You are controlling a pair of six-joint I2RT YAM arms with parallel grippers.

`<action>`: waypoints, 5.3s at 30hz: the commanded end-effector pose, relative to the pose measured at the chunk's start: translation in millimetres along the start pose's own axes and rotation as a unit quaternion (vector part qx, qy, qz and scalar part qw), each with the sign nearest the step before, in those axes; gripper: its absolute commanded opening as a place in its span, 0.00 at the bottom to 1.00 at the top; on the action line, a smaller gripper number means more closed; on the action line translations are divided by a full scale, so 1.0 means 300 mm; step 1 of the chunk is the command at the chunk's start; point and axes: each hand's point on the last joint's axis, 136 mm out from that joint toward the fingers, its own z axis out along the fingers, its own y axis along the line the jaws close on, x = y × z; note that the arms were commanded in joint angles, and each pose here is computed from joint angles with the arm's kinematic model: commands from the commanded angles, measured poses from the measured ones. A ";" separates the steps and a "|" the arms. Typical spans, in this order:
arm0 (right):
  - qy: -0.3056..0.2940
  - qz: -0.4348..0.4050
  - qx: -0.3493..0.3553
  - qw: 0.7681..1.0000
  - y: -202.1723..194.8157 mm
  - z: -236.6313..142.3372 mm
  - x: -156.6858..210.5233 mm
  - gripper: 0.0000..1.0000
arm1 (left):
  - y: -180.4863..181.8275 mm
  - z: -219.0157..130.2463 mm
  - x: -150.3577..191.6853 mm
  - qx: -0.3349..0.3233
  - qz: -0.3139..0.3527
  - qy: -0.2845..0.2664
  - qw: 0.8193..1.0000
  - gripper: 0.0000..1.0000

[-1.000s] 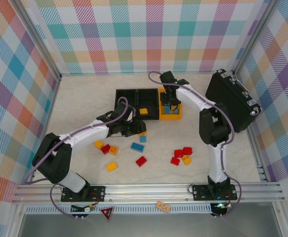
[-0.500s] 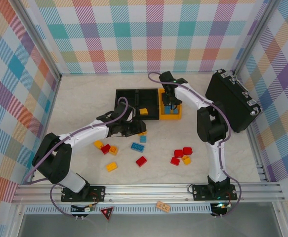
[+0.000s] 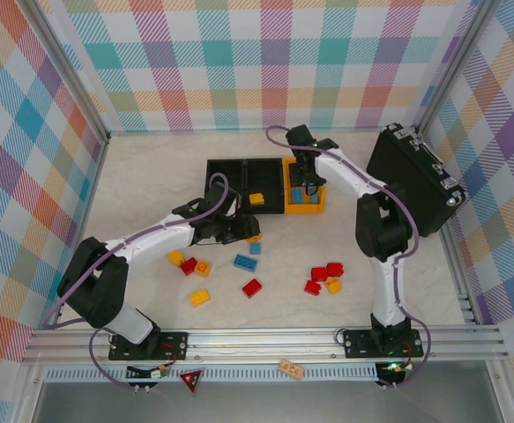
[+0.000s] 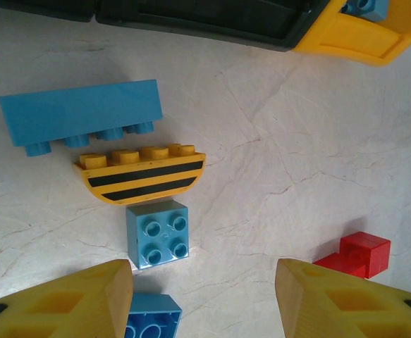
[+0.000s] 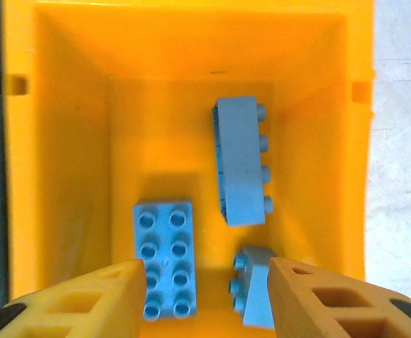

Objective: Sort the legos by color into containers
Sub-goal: Place the lego in the container, then pick up the lego from the center of the table, then place the lego in the container.

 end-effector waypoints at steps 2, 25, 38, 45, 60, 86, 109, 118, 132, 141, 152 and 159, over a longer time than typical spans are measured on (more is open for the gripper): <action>-0.040 0.024 -0.055 0.997 0.021 -0.147 -0.028 0.49 | -0.009 -0.045 -0.016 -0.011 0.007 -0.017 1.000 0.56; -0.033 -0.060 -0.366 0.928 0.285 -0.439 0.355 0.51 | 0.248 -0.267 0.099 -0.196 0.028 0.020 0.980 0.58; 0.035 -0.074 -0.441 0.894 0.349 -0.429 0.606 0.53 | 0.379 -0.251 0.195 -0.266 0.032 0.106 0.958 0.60; 0.042 -0.066 -0.444 0.893 0.349 -0.416 0.634 0.53 | 0.427 -0.201 0.223 -0.282 0.031 0.122 0.951 0.60; 0.048 -0.063 -0.446 0.892 0.350 -0.403 0.663 0.53 | 0.468 -0.127 0.236 -0.294 0.027 0.133 0.946 0.37; -0.016 0.005 -0.334 0.942 0.195 -0.389 0.585 0.52 | 0.081 -0.115 -0.128 -0.161 0.042 0.015 0.986 0.28; -0.057 0.076 -0.283 0.955 0.110 -0.376 0.436 0.52 | -0.172 0.149 -0.426 -0.096 0.045 -0.016 0.994 0.28; -0.057 0.079 -0.276 0.956 0.098 -0.370 0.438 0.53 | -0.143 0.251 -0.426 -0.113 0.043 0.000 0.993 0.29; -0.054 0.082 -0.272 0.957 0.088 -0.367 0.444 0.53 | -0.178 0.226 -0.475 -0.115 0.053 -0.023 0.992 0.47; -0.049 0.083 -0.269 0.958 0.084 -0.356 0.457 0.53 | -0.226 0.105 -0.464 -0.091 0.076 -0.044 0.992 0.47; -0.046 0.054 -0.303 0.950 0.117 -0.377 0.475 0.54 | -0.198 -0.014 -0.377 -0.082 0.088 -0.047 0.992 0.48; -0.048 0.030 -0.340 0.939 0.157 -0.408 0.485 0.54 | -0.092 -0.096 -0.305 -0.119 0.075 -0.055 0.989 0.51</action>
